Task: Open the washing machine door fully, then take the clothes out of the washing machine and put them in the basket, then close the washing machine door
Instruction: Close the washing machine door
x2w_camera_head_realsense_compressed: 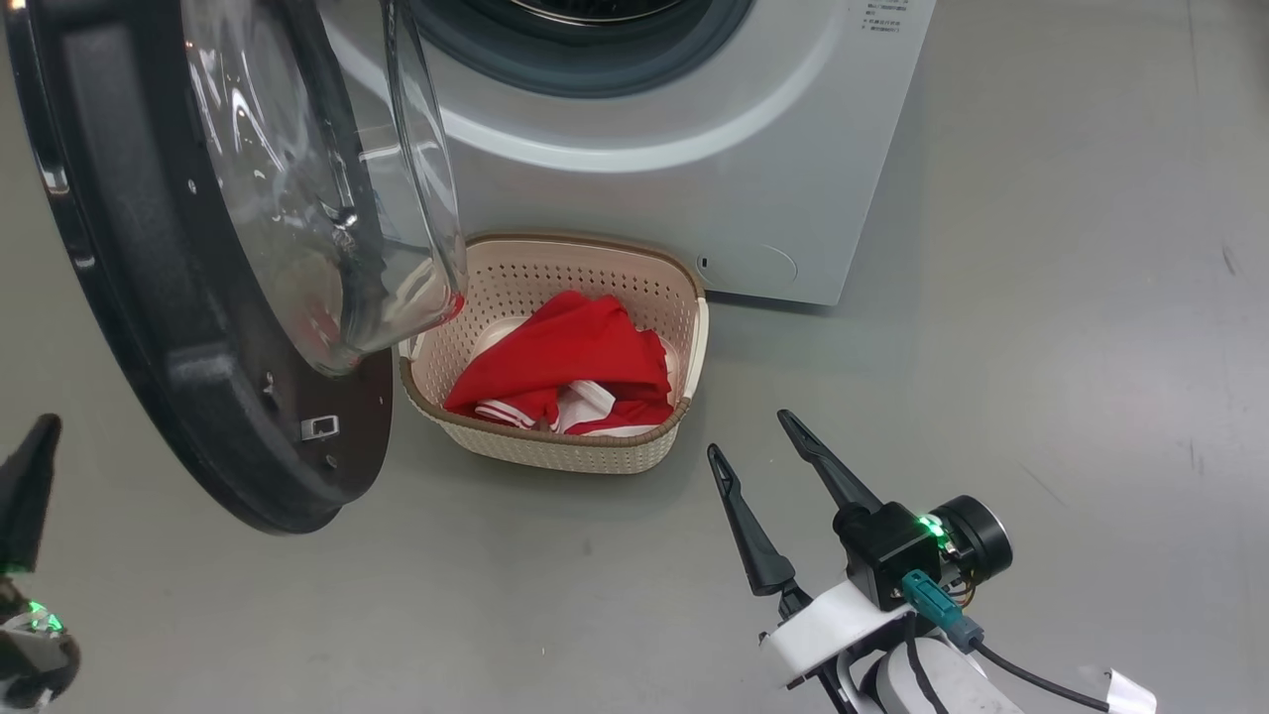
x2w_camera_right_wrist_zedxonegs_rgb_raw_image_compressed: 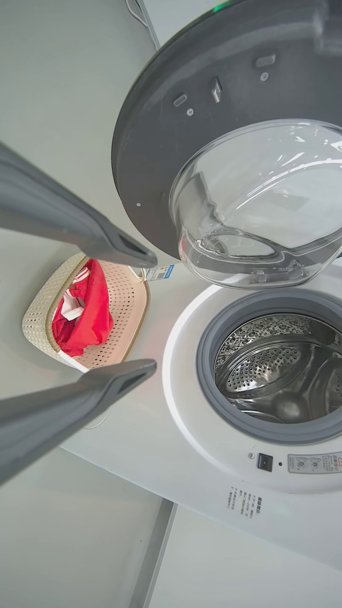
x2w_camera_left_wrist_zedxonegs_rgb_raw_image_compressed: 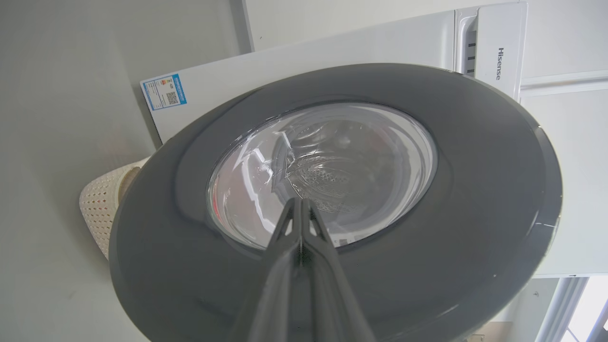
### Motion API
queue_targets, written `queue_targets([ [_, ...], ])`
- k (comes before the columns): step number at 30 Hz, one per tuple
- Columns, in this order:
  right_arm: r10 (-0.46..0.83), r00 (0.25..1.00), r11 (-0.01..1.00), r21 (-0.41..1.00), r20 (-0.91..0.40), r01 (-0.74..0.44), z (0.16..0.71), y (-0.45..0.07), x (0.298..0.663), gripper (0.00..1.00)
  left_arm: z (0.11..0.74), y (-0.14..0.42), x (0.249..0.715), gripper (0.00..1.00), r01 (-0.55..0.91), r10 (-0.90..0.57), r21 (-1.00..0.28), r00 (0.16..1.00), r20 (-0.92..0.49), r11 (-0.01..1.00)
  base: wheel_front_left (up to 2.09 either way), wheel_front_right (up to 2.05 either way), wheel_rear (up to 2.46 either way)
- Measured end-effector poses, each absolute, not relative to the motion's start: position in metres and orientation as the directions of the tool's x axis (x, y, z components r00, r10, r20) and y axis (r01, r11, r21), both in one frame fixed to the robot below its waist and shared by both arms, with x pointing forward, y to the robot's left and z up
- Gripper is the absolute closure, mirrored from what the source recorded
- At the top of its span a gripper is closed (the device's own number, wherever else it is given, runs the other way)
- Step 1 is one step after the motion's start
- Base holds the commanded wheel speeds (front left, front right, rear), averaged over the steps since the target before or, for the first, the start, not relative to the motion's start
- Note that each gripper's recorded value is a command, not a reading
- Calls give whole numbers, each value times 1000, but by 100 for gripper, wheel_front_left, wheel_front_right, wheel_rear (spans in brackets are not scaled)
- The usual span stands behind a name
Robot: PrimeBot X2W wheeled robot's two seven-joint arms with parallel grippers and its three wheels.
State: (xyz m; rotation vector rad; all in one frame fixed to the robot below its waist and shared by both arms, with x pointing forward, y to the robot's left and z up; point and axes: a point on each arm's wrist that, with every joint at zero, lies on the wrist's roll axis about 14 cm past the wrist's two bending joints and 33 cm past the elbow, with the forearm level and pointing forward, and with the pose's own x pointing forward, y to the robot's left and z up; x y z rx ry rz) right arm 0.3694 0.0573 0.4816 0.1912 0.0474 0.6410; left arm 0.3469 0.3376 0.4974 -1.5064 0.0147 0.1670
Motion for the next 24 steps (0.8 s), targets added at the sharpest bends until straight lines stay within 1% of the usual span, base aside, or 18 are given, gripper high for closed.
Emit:
queue_targets([
  [2, 597, 802, 785, 193, 14, -588, 481, 57, 370, 0, 497, 327, 349, 100, -111, 38, -994, 993, -112, -24, 0, 0, 0],
  [3, 596, 803, 786, 194, 12, -587, 480, 56, 370, 0, 497, 319, 351, 100, -111, -14, -990, 994, -111, -83, 0, 0, 0],
  [4, 596, 803, 787, 194, 12, -586, 480, 56, 370, 0, 498, 317, 352, 100, -109, -34, -987, 994, -106, -116, 0, 0, 0],
  [5, 596, 803, 787, 194, 12, -586, 480, 56, 370, 0, 498, 317, 352, 100, -109, -34, -987, 994, -106, -116, 0, 0, 0],
  [10, 592, 806, 789, 195, 8, -582, 479, 55, 370, 0, 506, 304, 356, 100, -103, -131, -968, 989, -74, -228, 0, 0, 0],
  [14, 591, 807, 791, 196, 6, -580, 478, 54, 370, 0, 502, 303, 355, 100, -138, -162, -946, 982, -94, -292, 0, 0, 0],
  [16, 590, 808, 791, 196, 6, -579, 478, 54, 370, 0, 504, 301, 356, 100, -135, -181, -930, 981, -76, -341, 0, 0, 0],
  [24, 583, 812, 797, 193, 2, -572, 477, 51, 370, 0, 513, 279, 360, 100, -136, -296, -929, 955, -30, -344, 0, 0, 0],
])
